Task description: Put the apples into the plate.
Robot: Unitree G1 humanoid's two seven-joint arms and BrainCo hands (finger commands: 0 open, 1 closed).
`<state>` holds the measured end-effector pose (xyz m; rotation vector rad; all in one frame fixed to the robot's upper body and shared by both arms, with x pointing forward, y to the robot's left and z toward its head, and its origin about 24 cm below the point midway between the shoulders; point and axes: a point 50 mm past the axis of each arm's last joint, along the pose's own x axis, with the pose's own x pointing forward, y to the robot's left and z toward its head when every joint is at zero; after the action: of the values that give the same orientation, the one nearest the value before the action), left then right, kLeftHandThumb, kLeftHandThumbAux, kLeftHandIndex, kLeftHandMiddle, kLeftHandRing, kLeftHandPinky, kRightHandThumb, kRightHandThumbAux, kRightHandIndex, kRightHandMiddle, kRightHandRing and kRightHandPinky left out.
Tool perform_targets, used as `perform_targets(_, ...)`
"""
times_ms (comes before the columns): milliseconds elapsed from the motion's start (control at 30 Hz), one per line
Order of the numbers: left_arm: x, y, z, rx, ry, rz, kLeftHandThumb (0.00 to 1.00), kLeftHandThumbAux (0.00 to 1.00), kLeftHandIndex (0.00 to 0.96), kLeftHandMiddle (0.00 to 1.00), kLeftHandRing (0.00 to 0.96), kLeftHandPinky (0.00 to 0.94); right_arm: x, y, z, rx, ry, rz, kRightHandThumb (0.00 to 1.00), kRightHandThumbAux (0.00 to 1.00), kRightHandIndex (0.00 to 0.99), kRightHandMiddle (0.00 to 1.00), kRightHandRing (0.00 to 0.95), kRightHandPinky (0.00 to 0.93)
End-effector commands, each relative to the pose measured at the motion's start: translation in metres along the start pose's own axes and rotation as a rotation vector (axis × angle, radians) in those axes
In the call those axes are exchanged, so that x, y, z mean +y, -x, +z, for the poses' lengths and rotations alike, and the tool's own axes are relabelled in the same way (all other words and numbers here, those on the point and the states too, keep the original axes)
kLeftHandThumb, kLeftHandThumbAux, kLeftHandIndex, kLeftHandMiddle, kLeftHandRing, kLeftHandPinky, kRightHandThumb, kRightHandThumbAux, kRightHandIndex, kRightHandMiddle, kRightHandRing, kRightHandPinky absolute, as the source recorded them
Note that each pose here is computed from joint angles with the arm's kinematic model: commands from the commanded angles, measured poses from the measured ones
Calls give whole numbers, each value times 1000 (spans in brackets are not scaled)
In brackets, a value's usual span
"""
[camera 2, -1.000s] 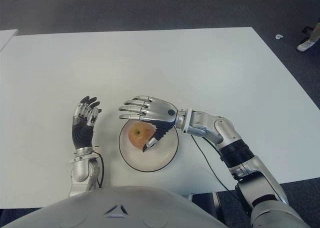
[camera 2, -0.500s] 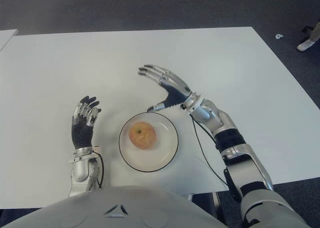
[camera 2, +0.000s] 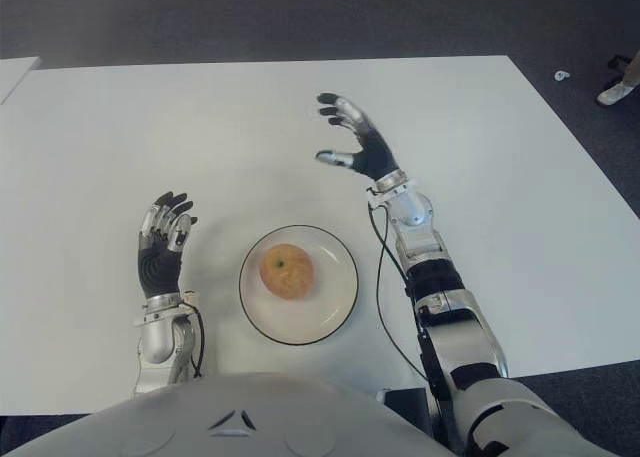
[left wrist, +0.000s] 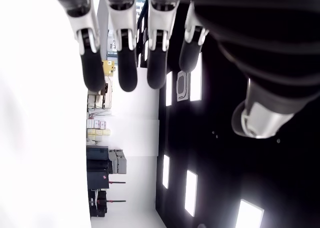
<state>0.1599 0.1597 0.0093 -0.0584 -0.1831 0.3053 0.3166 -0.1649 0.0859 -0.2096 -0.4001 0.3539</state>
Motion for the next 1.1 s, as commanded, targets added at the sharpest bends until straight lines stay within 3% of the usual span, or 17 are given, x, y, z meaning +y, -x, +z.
perform_targets(33, 9, -5, -8, 34, -18, 23, 367, 536, 190, 243, 273, 329, -17, 44, -52, 234, -437, -250, 211, 516, 175, 204, 199, 220)
perform_targets(400, 17, -8, -10, 23, -10, 17, 371, 548, 209, 243, 284, 343, -31, 60, -56, 189, -513, -306, 190, 514, 176, 198, 183, 200)
perform_targets(767, 23, -13, -13, 15, 0, 15, 363, 550, 215, 244, 288, 343, -18, 76, -61, 194, -523, -310, 159, 500, 187, 205, 198, 227)
perform_targets(1100, 29, -16, -15, 33, -13, 27, 364, 545, 222, 246, 292, 344, 4, 97, -81, 298, -523, -327, 214, 504, 181, 212, 219, 249)
